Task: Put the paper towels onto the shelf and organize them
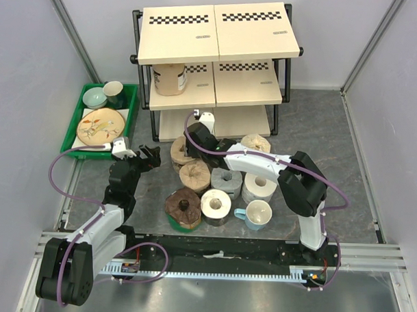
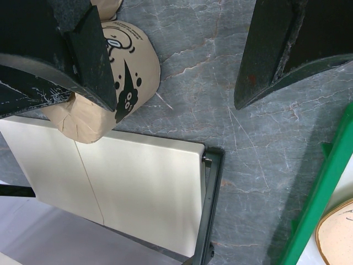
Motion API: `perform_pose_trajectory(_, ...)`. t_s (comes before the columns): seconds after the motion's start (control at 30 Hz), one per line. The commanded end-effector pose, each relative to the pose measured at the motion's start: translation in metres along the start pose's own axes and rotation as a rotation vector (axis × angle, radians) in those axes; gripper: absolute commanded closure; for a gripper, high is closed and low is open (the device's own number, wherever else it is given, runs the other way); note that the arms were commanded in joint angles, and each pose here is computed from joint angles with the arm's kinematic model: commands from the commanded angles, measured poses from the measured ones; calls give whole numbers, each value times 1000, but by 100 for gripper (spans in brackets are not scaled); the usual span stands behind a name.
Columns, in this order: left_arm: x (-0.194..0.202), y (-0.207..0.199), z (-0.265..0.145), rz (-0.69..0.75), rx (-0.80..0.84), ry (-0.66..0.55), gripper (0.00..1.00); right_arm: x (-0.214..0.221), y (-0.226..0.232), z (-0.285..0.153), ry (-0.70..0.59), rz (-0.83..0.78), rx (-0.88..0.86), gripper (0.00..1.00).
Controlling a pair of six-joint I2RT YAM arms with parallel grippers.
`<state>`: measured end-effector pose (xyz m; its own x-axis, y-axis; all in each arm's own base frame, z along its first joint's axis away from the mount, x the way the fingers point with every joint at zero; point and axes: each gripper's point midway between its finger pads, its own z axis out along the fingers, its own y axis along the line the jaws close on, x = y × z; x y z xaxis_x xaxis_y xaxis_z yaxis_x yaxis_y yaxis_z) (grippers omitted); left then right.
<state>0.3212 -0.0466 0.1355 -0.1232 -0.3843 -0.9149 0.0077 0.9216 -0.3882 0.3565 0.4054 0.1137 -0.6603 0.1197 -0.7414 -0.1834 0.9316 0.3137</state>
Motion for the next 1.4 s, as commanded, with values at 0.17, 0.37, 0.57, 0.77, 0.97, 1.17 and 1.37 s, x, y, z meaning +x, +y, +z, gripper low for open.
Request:
perform_pose_trajectory(0.17, -14, -2, 0, -26, 0, -61, 6, -17, 8, -6, -30, 6, -22, 63)
perform_pose_trajectory(0.37, -13, -2, 0, -26, -1, -62, 6, -47, 11, -32, -104, 15, -36, 68)
perform_pose_trajectory(0.57, -14, -1, 0, -26, -2, -64, 6, -92, 25, -67, -191, 16, -84, 68)
perform_pose_trajectory(0.77, -14, -2, -1, -26, 0, -64, 6, -123, 38, -102, -238, 25, -148, 68)
perform_pose_trajectory(0.97, -14, -2, -1, -26, 0, -65, 6, -151, 43, -139, -300, 55, -201, 69)
perform_pose_trajectory(1.17, -14, -1, -1, -26, -2, -65, 6, -194, 32, -177, -437, 80, -163, 69)
perform_pose_trajectory(1.37, -14, -1, -1, -26, -2, -65, 6, -230, 21, -194, -554, 72, -71, 69)
